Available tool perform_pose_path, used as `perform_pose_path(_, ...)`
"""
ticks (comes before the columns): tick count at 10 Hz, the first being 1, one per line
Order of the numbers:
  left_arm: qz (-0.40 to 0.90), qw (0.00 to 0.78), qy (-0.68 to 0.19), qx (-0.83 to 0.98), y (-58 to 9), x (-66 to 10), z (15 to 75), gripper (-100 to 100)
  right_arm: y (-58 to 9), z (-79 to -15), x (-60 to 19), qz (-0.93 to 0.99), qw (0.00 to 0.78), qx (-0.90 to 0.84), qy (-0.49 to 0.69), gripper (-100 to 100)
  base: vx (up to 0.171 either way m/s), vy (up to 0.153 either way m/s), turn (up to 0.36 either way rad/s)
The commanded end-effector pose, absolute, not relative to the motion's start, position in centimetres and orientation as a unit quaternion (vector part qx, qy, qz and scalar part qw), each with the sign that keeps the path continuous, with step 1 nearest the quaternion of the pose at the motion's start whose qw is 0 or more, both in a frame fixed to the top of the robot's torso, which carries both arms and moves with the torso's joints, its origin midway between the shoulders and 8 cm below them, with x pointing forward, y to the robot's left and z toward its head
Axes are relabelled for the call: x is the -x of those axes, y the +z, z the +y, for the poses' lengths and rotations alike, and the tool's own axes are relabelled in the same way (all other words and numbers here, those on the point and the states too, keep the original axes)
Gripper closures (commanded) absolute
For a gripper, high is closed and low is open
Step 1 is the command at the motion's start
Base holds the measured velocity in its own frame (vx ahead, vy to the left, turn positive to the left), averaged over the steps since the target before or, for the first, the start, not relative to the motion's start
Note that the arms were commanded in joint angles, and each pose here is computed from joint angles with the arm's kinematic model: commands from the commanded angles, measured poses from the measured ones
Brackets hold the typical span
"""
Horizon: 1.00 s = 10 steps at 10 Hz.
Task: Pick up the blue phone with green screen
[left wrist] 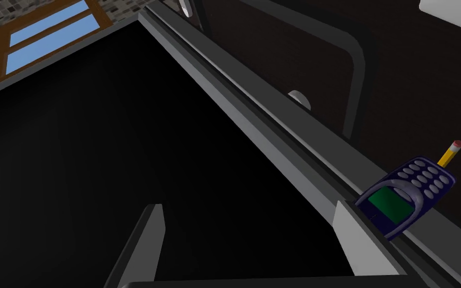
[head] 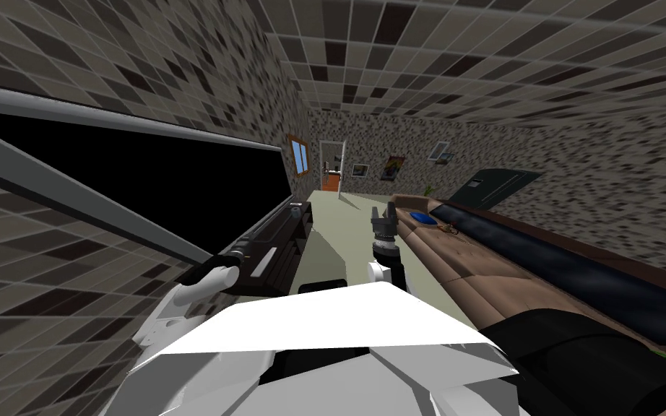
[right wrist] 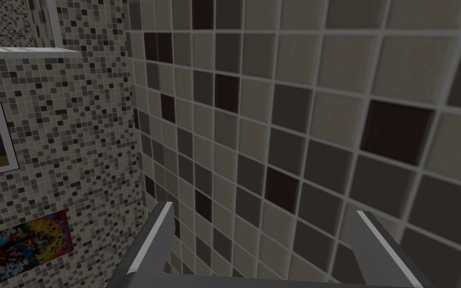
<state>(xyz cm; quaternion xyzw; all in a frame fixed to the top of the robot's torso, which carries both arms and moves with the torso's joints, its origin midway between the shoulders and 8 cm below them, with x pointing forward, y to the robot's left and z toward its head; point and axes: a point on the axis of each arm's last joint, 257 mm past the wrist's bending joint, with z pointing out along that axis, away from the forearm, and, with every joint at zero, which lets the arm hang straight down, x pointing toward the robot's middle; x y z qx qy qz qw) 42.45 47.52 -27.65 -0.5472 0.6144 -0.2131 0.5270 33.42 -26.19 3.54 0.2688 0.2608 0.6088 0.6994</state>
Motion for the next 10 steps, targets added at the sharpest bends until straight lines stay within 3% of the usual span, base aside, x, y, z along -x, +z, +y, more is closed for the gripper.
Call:
perform_pose_path(1,0.62,0.511,-0.196,0.562,-28.9,-41.9,48.8,-100,3.5,-26.2,-33.4,0.261,0.699,-0.269,0.609,0,0.051,-0.023,-0.021)
perform_pose_path(10,0.647,0.419,-0.135,0.622,-34.4,-38.0,51.7,-100,3.5,-26.2,-33.4,0.261,0.699,-0.269,0.609,0,0.056,-0.018,-0.014)
